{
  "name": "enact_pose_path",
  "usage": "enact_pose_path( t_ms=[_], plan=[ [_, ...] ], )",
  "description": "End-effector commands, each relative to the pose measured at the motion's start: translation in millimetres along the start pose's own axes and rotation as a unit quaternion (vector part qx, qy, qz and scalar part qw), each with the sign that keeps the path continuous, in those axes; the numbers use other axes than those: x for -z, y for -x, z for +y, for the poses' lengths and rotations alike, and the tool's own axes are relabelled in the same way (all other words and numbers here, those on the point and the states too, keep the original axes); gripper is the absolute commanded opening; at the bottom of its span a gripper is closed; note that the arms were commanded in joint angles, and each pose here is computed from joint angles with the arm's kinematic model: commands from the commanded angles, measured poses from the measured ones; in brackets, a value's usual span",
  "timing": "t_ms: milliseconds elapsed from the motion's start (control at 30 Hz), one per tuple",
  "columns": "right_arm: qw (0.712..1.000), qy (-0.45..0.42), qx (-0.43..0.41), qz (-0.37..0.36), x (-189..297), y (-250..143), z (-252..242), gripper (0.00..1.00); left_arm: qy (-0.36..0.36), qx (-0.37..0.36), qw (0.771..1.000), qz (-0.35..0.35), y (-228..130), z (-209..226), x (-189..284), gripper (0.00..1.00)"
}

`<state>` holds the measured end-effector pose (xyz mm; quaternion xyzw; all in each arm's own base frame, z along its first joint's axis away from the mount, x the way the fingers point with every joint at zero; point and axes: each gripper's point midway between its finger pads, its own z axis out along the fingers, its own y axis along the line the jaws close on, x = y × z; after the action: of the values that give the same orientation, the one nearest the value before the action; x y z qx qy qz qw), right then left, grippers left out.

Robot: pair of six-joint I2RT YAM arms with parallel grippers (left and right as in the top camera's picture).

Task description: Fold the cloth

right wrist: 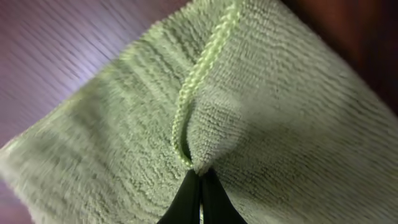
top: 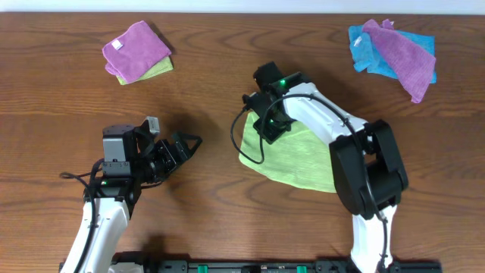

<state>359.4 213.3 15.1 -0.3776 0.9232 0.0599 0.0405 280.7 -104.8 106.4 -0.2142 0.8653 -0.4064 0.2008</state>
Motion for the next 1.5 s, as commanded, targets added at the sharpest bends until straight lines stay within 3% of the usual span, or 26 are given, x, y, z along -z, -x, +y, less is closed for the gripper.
enact_pose_path(
  t_ms=[0, 367, 567, 800, 900, 967, 1067, 1167, 1267, 1367, 1467],
  plan=[
    [0.998, -0.028, 0.027, -0.044, 27.2, 19.0, 10.0, 0.01, 0.008, -0.012, 1.0, -0.014, 8.2, 0.0, 1.7, 0.96],
    [0.983, -0.134, 0.05, -0.117, 53.5, 62.3, -2.6, 0.01, 0.009, -0.012, 1.0, -0.015, 8.4, 0.3, 1.7, 0.96],
    [0.966, -0.199, 0.031, -0.165, 69.5, 84.3, -32.6, 0.01, 0.008, -0.012, 1.0, -0.015, 8.4, 0.2, 1.7, 0.96],
    [0.946, -0.28, 0.022, -0.164, 84.6, 84.3, -73.0, 0.02, 0.008, -0.012, 1.0, -0.015, 8.4, 0.2, 1.7, 0.96],
    [0.944, -0.29, 0.018, -0.159, 86.7, 80.1, -86.1, 0.13, 0.008, -0.012, 1.0, -0.014, 8.2, 0.0, 1.7, 0.96],
    [0.943, -0.293, 0.011, -0.156, 87.6, 77.1, -92.6, 0.35, 0.008, -0.012, 1.0, -0.014, 8.1, -0.1, 1.7, 0.95],
    [0.935, -0.323, 0.001, -0.146, 93.3, 72.0, -103.9, 0.52, 0.008, -0.012, 1.0, -0.015, 8.3, 0.1, 1.7, 0.95],
    [0.923, -0.36, -0.016, -0.132, 100.6, 64.9, -114.8, 0.55, 0.011, -0.012, 1.0, -0.018, 9.4, 1.1, 1.7, 0.95],
    [0.931, -0.341, -0.037, -0.123, 95.6, 56.0, -107.8, 0.6, 0.02, -0.014, 0.999, -0.029, 13.5, 3.9, 2.0, 0.95],
    [0.951, -0.277, -0.066, -0.12, 86.6, 46.9, -87.6, 0.63, 0.023, -0.014, 0.999, -0.041, 19.2, 4.3, 1.7, 0.95],
    [0.971, -0.155, -0.116, -0.141, 87.8, 43.8, -52.2, 0.65, 0.026, -0.01, 0.998, -0.048, 25.6, 6.9, -3.1, 0.95]
  ],
)
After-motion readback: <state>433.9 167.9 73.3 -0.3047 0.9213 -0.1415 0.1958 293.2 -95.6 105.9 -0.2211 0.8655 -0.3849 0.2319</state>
